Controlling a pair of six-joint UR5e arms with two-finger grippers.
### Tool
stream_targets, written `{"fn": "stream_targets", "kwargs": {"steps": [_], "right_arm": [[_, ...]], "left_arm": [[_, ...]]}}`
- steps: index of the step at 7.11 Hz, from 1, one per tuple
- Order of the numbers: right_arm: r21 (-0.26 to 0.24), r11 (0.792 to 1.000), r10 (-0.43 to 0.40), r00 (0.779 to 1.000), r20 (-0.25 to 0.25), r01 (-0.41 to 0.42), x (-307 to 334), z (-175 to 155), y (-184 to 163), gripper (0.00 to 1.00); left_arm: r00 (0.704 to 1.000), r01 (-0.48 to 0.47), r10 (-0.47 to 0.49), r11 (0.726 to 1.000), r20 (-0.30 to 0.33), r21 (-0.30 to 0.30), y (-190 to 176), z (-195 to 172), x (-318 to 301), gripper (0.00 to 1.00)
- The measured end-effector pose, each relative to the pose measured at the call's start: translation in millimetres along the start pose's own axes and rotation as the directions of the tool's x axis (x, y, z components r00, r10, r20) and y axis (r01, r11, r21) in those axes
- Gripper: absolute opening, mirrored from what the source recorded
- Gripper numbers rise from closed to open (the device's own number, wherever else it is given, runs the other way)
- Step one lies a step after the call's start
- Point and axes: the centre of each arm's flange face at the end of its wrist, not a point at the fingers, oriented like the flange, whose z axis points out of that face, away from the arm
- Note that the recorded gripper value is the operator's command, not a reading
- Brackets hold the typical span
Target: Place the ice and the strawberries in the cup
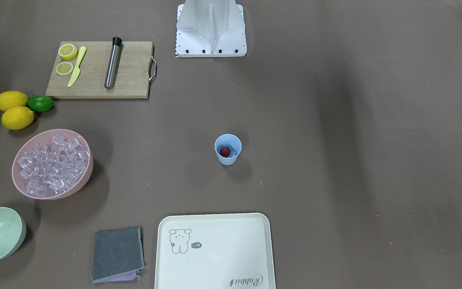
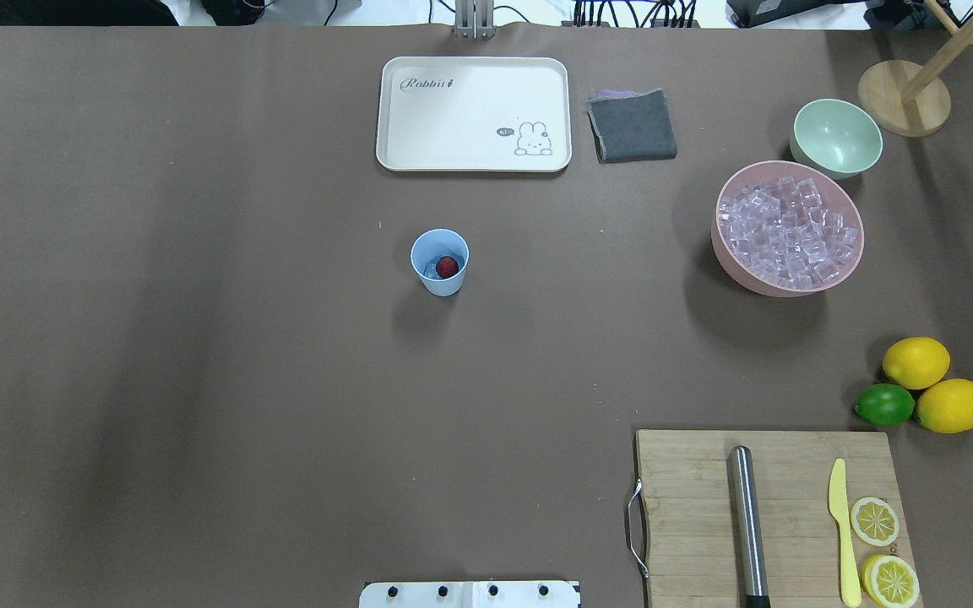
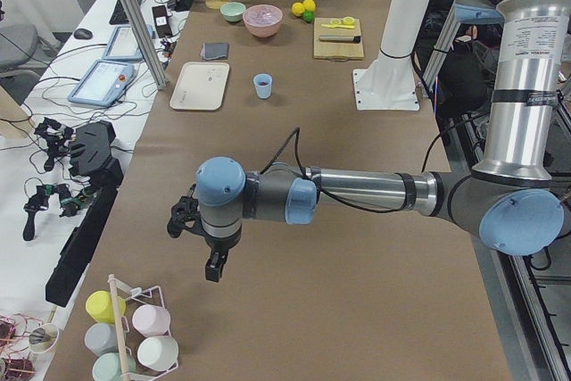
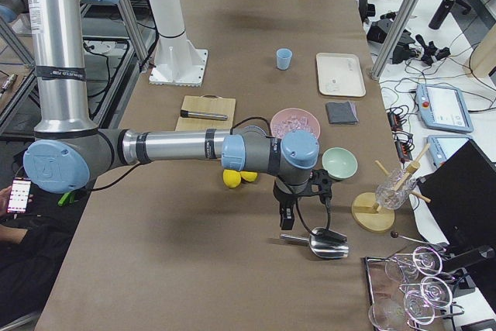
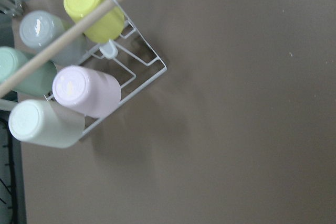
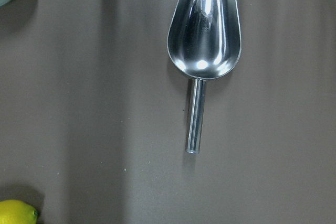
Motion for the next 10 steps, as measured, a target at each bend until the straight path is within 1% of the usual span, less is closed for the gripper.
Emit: {"fn": "stream_targets", "kwargs": {"steps": [1,2,10], "right_arm": [[-0.001,1.000,0.019,1.000,0.002,-0.019,2.7,0.3,3.6,0.99],[-0.002,0.999,0.036,0.999,0.003,-0.036,3.9,1.0,6.7,0.99],[-0.018,0.998,0.058,0.998,-0.003,-0.058,12.1,10.1,19.7,0.99]], "left_arm": [[1.000,0.010,-0.010,1.000,-0.013,0.005,15.1,7.6,-3.7,0.98],[1.000,0.021,-0.021,1.000,-0.017,0.011,20.3,10.0,-3.7,0.98],[1.000,0.009,-0.008,1.000,-0.015,0.025,13.8,5.8,4.0,0.98]]}}
